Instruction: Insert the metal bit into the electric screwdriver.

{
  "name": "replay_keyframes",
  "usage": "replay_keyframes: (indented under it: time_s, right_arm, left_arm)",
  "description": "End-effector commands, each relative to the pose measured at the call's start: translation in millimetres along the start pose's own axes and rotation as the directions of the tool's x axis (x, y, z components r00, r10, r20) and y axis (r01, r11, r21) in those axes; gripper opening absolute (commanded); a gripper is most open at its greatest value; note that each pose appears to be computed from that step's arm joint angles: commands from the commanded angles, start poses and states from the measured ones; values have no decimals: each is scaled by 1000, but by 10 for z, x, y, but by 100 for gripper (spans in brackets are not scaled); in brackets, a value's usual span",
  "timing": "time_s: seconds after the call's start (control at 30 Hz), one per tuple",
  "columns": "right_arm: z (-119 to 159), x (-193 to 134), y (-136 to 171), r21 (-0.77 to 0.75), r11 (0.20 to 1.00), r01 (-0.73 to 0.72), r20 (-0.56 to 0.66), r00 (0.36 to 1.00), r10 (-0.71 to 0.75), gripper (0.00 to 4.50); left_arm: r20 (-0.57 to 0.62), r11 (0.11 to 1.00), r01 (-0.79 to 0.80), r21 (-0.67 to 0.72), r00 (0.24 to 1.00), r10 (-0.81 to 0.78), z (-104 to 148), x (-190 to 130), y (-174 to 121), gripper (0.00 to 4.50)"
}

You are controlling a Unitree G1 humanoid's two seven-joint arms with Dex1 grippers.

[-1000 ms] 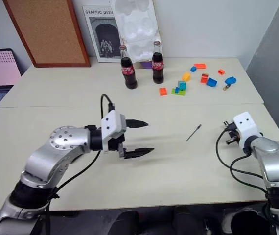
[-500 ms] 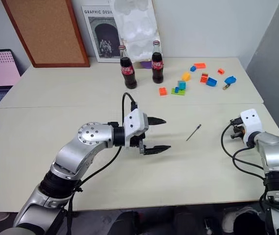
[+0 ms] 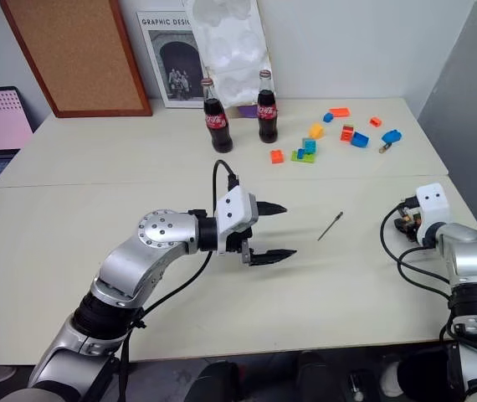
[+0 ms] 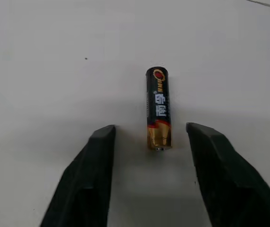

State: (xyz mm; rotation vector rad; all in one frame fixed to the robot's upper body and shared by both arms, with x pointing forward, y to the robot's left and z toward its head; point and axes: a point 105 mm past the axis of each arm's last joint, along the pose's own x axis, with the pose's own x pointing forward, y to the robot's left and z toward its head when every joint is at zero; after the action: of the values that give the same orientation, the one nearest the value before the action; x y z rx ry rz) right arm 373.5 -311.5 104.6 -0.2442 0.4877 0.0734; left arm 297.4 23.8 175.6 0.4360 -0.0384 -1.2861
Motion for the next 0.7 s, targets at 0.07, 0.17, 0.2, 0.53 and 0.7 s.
replay_keyframes:
  time_s: [0.07,0.17,0.2,0.53,0.7]
  right_arm:
    - [256,-264,-103,-9,1000,15,111,994,-14,377]
    - [300,-445,-102,-81,997,13,149,989,-1,405]
    - [333,-524,-77,-117,993,2,175,984,18,405]
    - [630,-1238,942,-478,781,-402,315,751,580,405]
    - [653,-1505,1470,-570,544,-616,192,544,817,405]
  left_arm:
    - [60,994,-104,24,993,102,235,-151,174,450]
    - [24,982,-191,-4,981,191,170,-299,307,450]
    - [7,972,-236,-15,972,236,146,-374,381,450]
    - [-320,902,-425,71,847,424,-31,-1219,876,450]
    - [-485,914,-393,95,784,388,-193,-1540,963,450]
